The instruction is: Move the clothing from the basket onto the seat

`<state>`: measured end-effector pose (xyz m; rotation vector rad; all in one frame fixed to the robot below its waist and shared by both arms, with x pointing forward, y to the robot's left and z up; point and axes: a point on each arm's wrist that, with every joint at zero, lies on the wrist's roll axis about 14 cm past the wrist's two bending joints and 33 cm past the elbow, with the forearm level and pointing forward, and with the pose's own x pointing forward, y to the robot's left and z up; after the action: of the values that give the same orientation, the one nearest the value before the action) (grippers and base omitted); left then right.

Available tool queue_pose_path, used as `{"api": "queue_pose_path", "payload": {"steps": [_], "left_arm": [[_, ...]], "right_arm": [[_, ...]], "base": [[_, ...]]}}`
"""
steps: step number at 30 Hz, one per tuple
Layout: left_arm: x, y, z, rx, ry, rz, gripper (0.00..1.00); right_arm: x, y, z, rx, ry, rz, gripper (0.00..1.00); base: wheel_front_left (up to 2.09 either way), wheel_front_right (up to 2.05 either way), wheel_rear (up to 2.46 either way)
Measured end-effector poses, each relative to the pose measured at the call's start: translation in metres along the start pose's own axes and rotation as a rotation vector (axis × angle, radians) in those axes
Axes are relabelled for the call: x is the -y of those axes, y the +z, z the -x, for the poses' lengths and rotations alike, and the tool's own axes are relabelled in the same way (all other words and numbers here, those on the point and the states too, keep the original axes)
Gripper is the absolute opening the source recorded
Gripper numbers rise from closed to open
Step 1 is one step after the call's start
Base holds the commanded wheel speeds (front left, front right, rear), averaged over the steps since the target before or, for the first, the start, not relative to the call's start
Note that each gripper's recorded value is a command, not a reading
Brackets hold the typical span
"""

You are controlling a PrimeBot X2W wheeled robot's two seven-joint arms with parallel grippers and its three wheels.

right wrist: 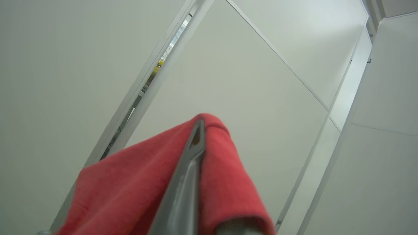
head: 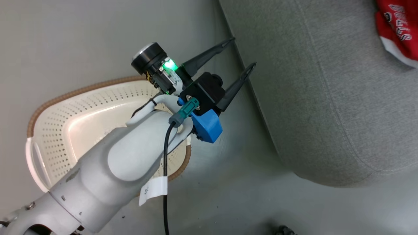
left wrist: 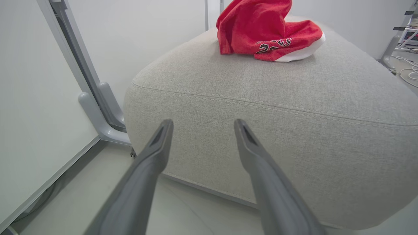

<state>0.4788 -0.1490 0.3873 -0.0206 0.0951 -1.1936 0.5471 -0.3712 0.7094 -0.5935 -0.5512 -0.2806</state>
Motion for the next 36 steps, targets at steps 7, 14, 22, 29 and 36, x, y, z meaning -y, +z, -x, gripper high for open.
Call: {"api": "queue_pose_path", "payload": {"steps": [7, 14, 22, 29, 36], "left_arm": [[-0.010, -0.028, -0.003, -0.010, -0.004, 0.033, 1.00], [-0.016, -0.047, -0.001, -0.024, 0.003, 0.052, 1.00], [-0.018, -0.052, 0.003, -0.036, 0.008, 0.054, 1.00], [-0.018, -0.055, 0.006, -0.046, 0.010, 0.051, 1.00], [-0.020, -0.045, 0.005, -0.037, 0.017, 0.035, 1.00]], "right_arm": [[0.036, -0.058, 0.002, -0.136, -0.052, 0.125, 0.00], [0.036, -0.137, 0.052, -0.374, -0.070, 0.136, 0.00], [-0.006, -0.191, 0.113, -0.569, -0.032, 0.061, 0.00], [-0.024, -0.215, 0.155, -0.689, -0.030, 0.011, 0.00], [-0.023, -0.207, 0.173, -0.707, -0.045, -0.006, 1.00]], "base": [[0.00, 0.00, 0.00], [0.00, 0.00, 0.00], [0.00, 0.00, 0.00], [0.00, 0.00, 0.00], [0.00, 0.00, 0.00]]}}
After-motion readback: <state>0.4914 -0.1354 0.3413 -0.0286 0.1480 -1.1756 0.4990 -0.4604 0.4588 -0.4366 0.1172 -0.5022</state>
